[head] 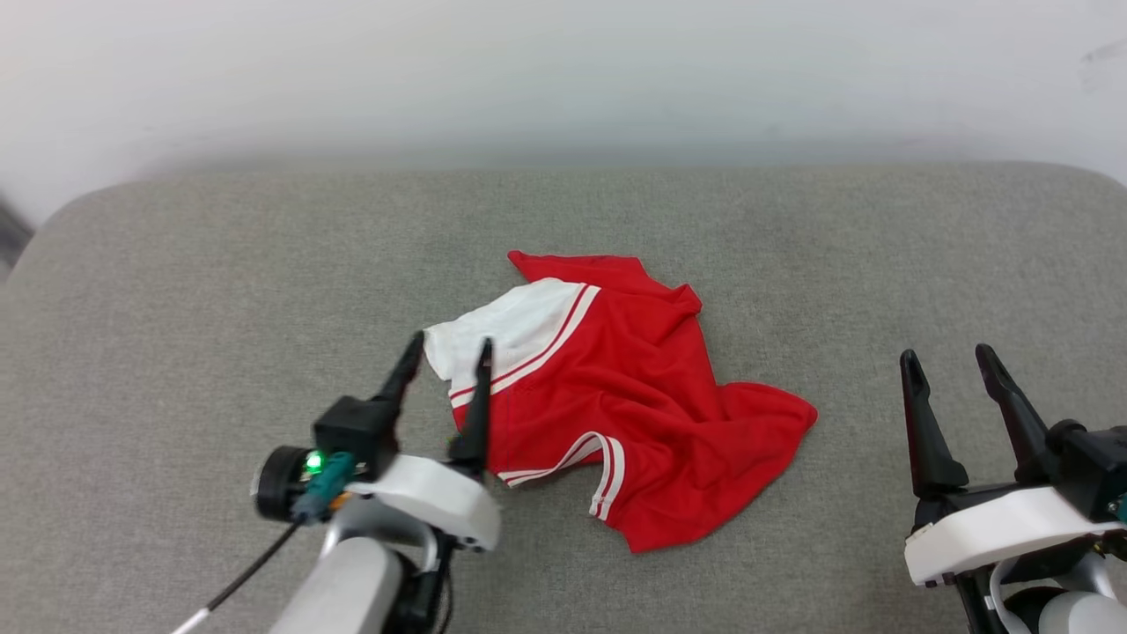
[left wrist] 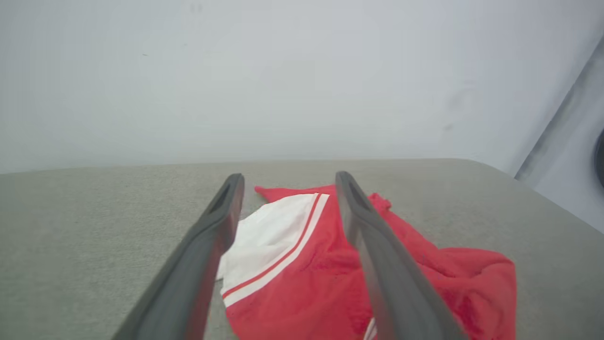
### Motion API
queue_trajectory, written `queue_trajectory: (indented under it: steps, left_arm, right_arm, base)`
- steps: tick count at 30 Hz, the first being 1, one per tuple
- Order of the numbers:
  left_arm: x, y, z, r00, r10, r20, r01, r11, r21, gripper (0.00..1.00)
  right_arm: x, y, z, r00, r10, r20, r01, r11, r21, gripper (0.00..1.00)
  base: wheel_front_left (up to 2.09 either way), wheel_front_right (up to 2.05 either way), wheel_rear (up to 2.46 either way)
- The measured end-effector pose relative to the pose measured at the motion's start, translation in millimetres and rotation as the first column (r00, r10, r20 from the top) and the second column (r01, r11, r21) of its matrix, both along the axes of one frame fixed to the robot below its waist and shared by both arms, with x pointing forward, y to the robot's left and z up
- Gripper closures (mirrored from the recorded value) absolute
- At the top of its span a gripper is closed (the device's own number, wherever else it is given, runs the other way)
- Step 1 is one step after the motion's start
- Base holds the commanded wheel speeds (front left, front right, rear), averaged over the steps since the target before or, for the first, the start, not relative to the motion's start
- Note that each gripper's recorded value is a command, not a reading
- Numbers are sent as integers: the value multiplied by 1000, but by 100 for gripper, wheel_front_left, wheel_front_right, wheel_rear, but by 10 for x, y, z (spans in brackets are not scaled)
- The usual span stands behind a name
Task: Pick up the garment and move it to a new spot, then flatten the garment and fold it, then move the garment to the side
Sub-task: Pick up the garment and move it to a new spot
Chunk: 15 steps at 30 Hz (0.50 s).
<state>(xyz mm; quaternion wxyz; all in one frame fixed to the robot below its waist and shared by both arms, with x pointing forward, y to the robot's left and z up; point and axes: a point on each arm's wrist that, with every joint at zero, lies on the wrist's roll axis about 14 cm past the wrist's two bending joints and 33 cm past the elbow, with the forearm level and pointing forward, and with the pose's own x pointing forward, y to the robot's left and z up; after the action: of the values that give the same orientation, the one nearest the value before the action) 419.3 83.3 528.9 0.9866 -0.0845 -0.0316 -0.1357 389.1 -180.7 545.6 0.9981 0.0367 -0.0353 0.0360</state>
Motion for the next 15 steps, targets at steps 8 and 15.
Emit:
queue_trajectory:
  steps: [8,15]
  left_arm:
    - [-105,649,74,987,159,36,-160,987,32,0]
    - [-187,710,47,987,160,18,-161,986,40,0]
  right_arm:
    - [-123,36,25,1000,11,-10,-11,1000,-5,0]
    - [-189,10,-34,999,4,-37,-4,1000,-3,0]
  base:
    - [0,0,0]
    - [0,0,0]
